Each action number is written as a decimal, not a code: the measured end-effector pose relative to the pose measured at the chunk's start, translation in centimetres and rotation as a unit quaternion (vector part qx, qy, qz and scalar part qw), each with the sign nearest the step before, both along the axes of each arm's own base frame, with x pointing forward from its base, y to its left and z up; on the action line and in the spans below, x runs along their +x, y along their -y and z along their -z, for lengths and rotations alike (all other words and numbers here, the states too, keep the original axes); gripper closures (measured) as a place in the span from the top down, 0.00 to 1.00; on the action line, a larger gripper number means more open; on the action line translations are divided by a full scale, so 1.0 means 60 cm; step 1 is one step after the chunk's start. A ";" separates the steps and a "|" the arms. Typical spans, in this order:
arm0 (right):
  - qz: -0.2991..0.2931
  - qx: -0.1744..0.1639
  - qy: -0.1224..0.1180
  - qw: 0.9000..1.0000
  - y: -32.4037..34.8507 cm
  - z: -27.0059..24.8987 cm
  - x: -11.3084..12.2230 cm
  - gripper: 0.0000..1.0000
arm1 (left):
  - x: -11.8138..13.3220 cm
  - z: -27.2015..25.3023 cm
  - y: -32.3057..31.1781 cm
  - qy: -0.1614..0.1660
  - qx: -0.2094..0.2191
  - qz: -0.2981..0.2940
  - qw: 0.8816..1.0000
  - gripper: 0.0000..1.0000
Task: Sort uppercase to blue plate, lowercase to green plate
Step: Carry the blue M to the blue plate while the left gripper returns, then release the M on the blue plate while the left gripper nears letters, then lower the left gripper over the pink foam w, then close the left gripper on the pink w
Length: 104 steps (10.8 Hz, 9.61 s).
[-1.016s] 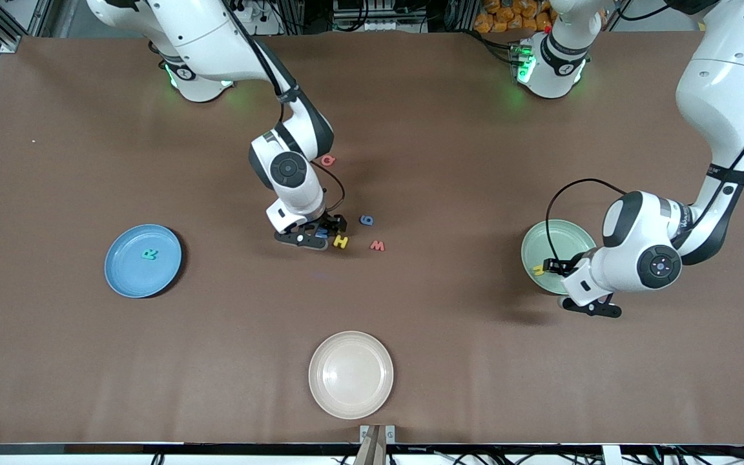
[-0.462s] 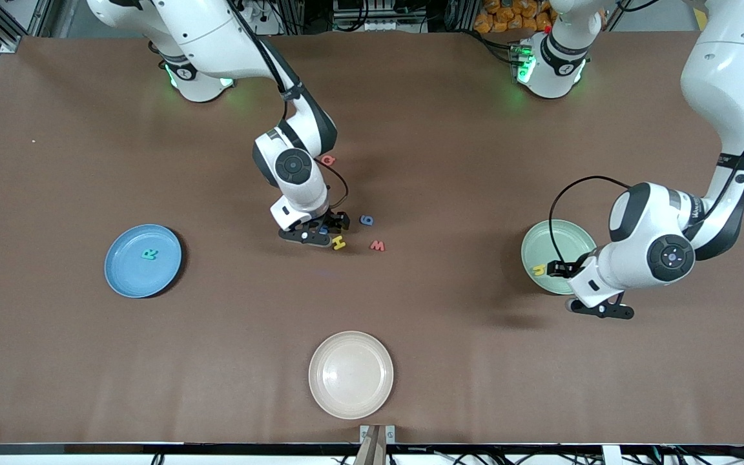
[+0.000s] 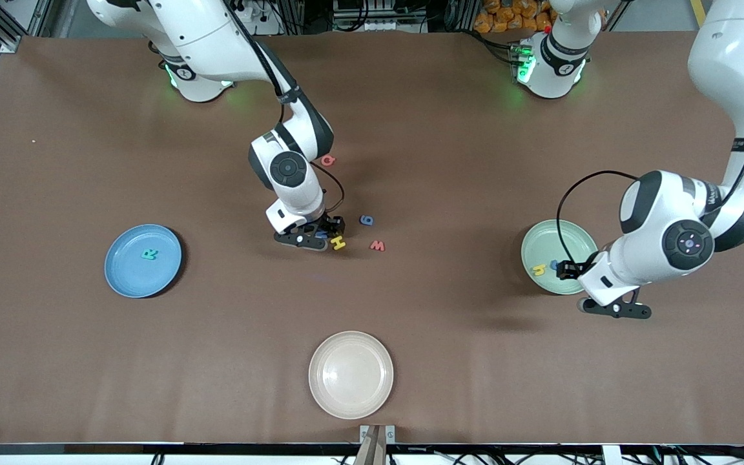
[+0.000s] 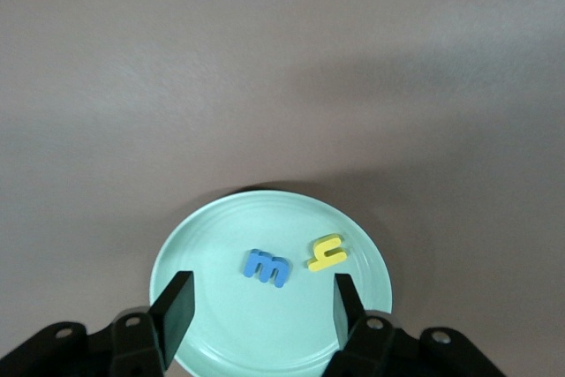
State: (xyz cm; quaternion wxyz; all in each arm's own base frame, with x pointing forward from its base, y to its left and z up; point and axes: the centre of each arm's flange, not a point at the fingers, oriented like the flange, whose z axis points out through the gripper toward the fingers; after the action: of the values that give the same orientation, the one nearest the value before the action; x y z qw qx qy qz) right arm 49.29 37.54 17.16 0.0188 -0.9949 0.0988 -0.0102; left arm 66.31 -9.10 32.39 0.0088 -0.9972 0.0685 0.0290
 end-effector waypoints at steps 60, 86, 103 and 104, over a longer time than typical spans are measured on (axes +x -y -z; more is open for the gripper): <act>0.155 -0.097 -0.056 0.982 0.817 -0.151 0.194 1.00 | -0.211 0.031 0.585 0.095 -0.057 0.637 0.763 0.96; 0.155 -0.097 -0.056 0.982 0.818 -0.149 0.195 1.00 | -0.259 0.237 0.688 0.113 -0.064 0.688 0.714 0.52; 0.154 -0.097 -0.056 0.982 0.817 -0.149 0.195 1.00 | -0.251 0.251 0.679 0.110 -0.084 0.664 0.735 0.44; 0.154 -0.097 -0.056 0.982 0.817 -0.149 0.195 1.00 | -0.250 0.251 0.678 0.110 -0.086 0.662 0.737 0.44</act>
State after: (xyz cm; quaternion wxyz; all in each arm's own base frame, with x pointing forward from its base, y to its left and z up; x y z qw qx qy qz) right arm 60.98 -11.46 26.09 -0.0855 -0.9638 0.2505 0.0335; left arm 51.28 -49.81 17.35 -0.0526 -0.6931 0.7120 -0.0999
